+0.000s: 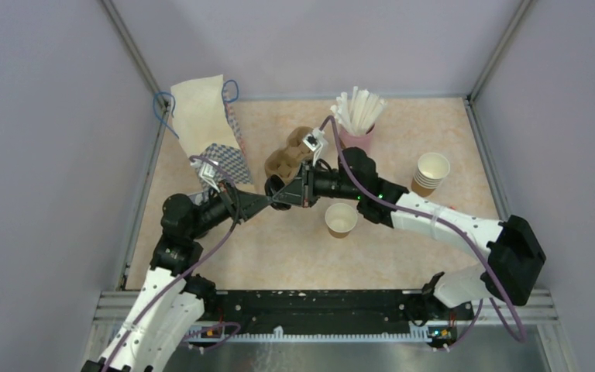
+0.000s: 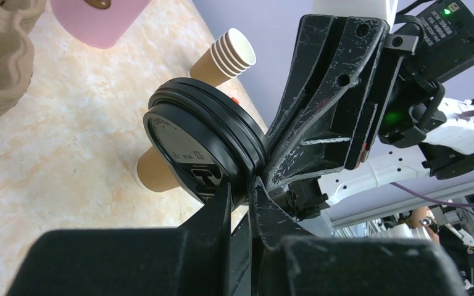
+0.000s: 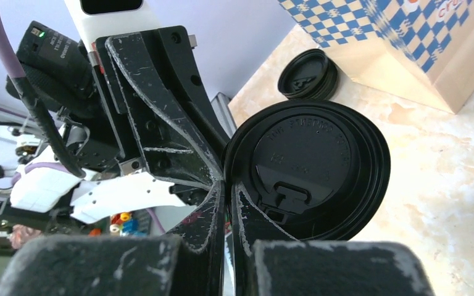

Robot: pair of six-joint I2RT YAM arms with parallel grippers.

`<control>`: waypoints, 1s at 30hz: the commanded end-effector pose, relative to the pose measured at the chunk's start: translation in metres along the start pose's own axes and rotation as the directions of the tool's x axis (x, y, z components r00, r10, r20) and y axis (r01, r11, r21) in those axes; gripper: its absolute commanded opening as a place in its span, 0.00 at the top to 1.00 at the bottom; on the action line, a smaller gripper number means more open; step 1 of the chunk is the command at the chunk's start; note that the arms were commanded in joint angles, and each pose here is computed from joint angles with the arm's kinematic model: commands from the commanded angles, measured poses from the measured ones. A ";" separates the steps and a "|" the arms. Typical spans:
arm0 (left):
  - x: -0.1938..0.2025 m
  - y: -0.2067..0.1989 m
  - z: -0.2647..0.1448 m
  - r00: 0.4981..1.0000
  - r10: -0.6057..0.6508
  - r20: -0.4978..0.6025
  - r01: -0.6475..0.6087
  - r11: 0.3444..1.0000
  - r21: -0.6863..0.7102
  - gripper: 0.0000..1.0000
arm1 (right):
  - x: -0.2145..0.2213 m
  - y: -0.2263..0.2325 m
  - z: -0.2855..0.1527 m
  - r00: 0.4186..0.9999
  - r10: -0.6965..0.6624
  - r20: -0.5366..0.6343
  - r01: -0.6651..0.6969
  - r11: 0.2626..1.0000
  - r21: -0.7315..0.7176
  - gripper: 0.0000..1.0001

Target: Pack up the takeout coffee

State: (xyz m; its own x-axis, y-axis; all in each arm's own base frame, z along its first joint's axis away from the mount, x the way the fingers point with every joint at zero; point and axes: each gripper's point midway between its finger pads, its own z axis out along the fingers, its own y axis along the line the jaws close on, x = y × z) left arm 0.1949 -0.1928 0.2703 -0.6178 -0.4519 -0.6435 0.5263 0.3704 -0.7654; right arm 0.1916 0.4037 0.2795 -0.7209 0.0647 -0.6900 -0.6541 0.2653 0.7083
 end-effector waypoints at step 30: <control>-0.010 -0.031 -0.009 0.992 0.122 0.018 -0.123 0.989 0.082 0.81 | -0.031 0.040 -0.048 0.992 0.013 0.125 0.012 0.980 -0.200 1.00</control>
State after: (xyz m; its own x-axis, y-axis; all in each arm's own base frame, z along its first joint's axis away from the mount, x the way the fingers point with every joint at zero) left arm 0.1792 -0.1967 0.2805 -0.6055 -0.3983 -0.6890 0.5990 0.3419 -0.7241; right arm 0.1780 0.3789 0.2992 -0.7477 0.1130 -0.6543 -0.6425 0.1254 0.7559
